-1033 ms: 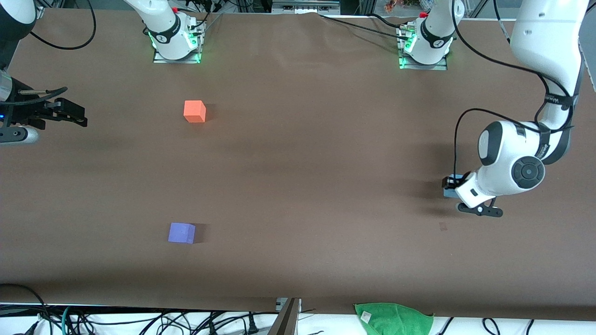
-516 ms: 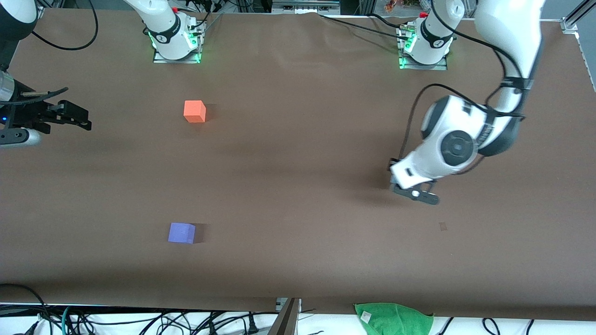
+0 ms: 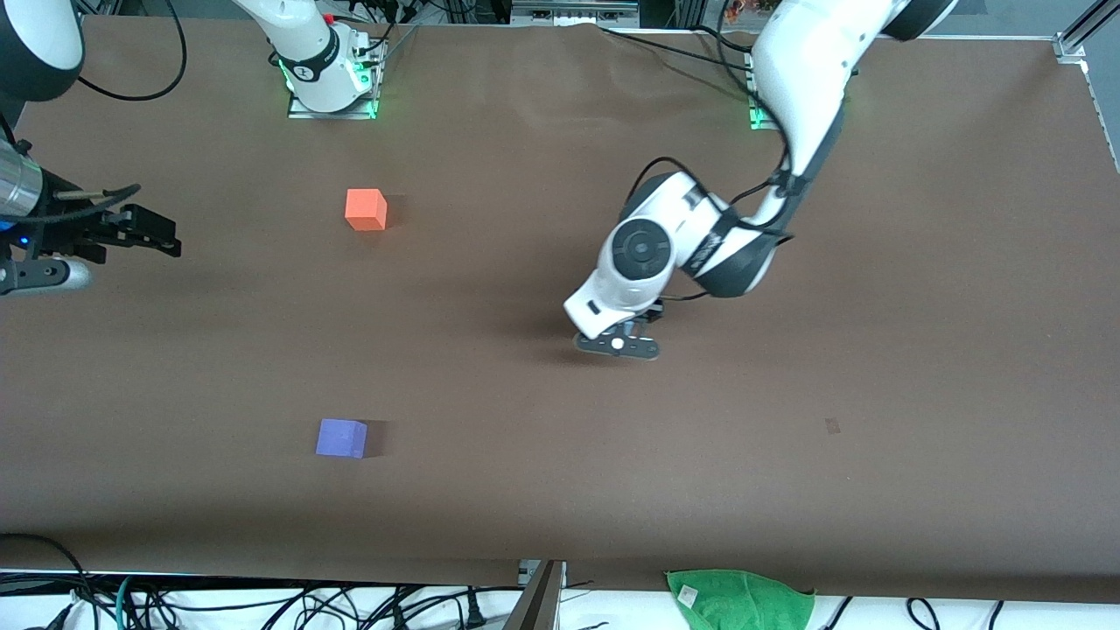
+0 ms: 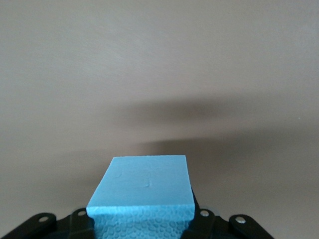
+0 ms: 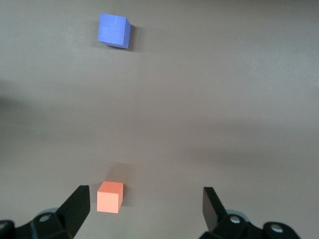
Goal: Place blue block between orange and purple blocks
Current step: 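Carry the blue cube toward the table middle with the left gripper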
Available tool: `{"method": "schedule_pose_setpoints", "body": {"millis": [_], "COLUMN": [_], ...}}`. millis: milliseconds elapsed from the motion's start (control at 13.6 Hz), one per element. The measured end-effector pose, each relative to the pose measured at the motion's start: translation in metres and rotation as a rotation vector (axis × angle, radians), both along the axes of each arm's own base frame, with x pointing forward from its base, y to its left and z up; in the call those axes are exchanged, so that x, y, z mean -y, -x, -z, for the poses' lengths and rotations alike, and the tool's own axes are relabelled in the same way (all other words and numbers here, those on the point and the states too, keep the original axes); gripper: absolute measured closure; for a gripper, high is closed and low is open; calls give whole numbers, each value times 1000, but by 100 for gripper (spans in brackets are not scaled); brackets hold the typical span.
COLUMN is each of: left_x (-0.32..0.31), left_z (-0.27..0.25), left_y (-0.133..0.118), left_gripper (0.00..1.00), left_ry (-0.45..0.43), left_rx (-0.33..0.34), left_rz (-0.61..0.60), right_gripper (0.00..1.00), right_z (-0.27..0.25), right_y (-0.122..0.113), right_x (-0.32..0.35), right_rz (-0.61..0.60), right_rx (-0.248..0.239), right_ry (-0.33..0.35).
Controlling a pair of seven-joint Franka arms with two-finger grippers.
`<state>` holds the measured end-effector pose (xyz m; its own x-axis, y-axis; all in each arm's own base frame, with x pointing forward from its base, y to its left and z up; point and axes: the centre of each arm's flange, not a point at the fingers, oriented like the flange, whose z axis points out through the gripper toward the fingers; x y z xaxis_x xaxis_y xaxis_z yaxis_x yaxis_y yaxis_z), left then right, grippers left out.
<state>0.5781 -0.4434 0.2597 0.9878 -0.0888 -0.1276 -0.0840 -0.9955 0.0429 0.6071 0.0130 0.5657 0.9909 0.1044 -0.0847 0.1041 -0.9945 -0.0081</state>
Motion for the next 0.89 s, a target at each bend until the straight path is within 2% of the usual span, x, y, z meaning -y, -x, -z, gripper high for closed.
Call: {"method": "schedule_pose_setpoints", "body": {"millis": [221, 443, 590, 738, 811, 885], "left_x": [37, 62, 64, 60, 56, 52], "left_z": [49, 71, 70, 58, 51, 42], "left_y": [24, 45, 43, 30, 24, 20], "left_gripper": [41, 41, 27, 6, 0, 0], "left_ry": [0, -2, 7, 19, 23, 17], "left_rx": [-12, -16, -5, 20, 27, 24], "left_rz": [-62, -106, -110, -125, -134, -138], "right_gripper": [0, 0, 0, 0, 0, 0], "right_z": [14, 34, 45, 56, 61, 66], "right_y": [-5, -12, -17, -21, -23, -26], "right_x": [1, 1, 1, 0, 0, -2], "right_rz": [1, 2, 2, 2, 1, 2], "right_rx": [-22, -52, -60, -68, -72, -74], "right_ry": [1, 2, 2, 2, 2, 2]}}
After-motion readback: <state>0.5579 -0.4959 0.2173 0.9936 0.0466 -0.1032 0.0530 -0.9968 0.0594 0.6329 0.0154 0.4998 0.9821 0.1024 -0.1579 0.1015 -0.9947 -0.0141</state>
